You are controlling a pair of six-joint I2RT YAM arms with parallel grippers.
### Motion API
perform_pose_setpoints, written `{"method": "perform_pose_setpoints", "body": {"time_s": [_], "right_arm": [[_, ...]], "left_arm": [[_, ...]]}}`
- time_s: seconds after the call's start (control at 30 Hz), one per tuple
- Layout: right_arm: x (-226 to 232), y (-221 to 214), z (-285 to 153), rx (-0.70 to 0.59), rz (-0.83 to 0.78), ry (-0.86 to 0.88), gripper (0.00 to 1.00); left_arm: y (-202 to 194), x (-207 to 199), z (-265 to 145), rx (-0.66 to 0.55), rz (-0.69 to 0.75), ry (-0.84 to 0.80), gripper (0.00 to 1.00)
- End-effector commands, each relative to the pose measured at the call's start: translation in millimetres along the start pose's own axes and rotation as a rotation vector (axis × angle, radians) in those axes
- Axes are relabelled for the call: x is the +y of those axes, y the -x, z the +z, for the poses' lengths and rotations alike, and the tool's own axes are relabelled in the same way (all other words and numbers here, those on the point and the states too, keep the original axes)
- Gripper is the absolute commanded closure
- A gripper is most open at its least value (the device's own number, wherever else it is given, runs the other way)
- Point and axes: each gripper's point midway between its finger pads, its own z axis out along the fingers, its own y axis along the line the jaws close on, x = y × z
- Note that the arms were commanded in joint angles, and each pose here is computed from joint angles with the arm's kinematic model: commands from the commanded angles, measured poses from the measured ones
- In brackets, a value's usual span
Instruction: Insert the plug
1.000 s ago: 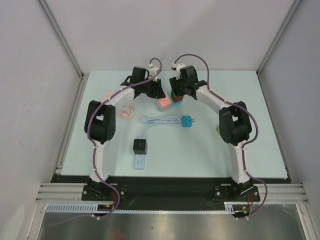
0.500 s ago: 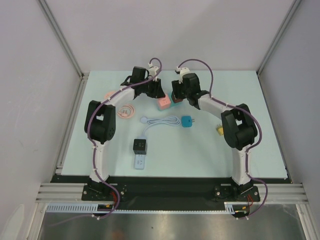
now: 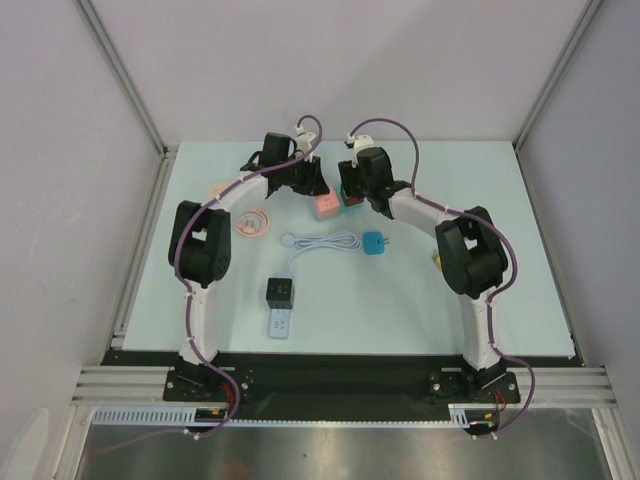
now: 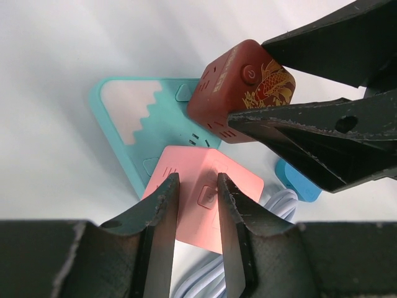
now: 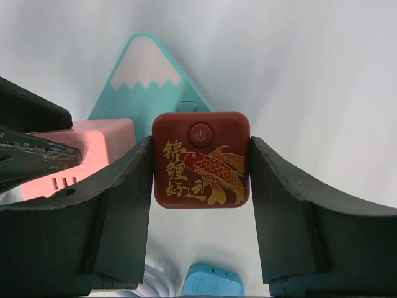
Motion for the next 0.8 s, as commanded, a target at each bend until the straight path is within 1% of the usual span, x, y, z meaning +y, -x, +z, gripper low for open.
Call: {"method": "perform_pose_setpoints", "body": {"time_s": [0.0, 0.07, 0.13, 0.27, 0.37, 0.53, 0.6, 0.63, 0.67, 0.73, 0.77], "right_arm": [[36.1, -188.7, -10.9, 0.546, 0.033, 0.071, 1.0], [38.8, -201.9, -16.2, 0.548, 0.04, 0.069, 1.0], [43.1, -203.5, -20.9, 0.546, 0.065, 0.068, 1.0], [42.8, -205.2, -24.8, 0.53, 0.037, 0.023, 1.0], [46.7, -212.5, -28.7, 0.559, 0.001, 0.004, 1.0], [50.9, -203.9, -30.7, 0.542, 0.007, 0.01, 1.0], [44.7, -184.5, -32.3, 0.503, 0.017, 0.002, 0.92], [43.6, -172.6, -32.8, 0.476, 0.018, 0.005, 0.85], [41.7, -151.3, -33.7, 0.434, 0.016, 0.017, 0.68], [39.3, -125.2, -34.3, 0.384, 0.011, 0.036, 0.53], [45.9, -101.2, -33.1, 0.339, 0.017, 0.079, 0.39]], "left_arm": [[-25.7, -2.1, 10.0, 0.07, -0.054, -0.013, 0.65], [-25.6, -4.3, 10.0, 0.069, -0.056, -0.02, 0.65], [-27.8, -3.5, 9.9, 0.073, -0.063, -0.02, 0.66], [-29.1, -4.4, 11.4, 0.074, -0.078, -0.027, 0.66], [-29.7, -4.8, 11.9, 0.073, -0.091, -0.028, 0.66], [-28.1, -9.0, 9.0, 0.069, -0.099, -0.039, 0.65], [-27.6, -10.2, 7.9, 0.068, -0.097, -0.042, 0.64], [-26.0, -10.8, 7.2, 0.064, -0.094, -0.043, 0.64], [-27.0, -11.6, 7.1, 0.067, -0.097, -0.047, 0.63], [-27.3, -11.7, 7.6, 0.069, -0.098, -0.05, 0.62], [-25.7, -12.5, 7.2, 0.065, -0.097, -0.052, 0.62]]}}
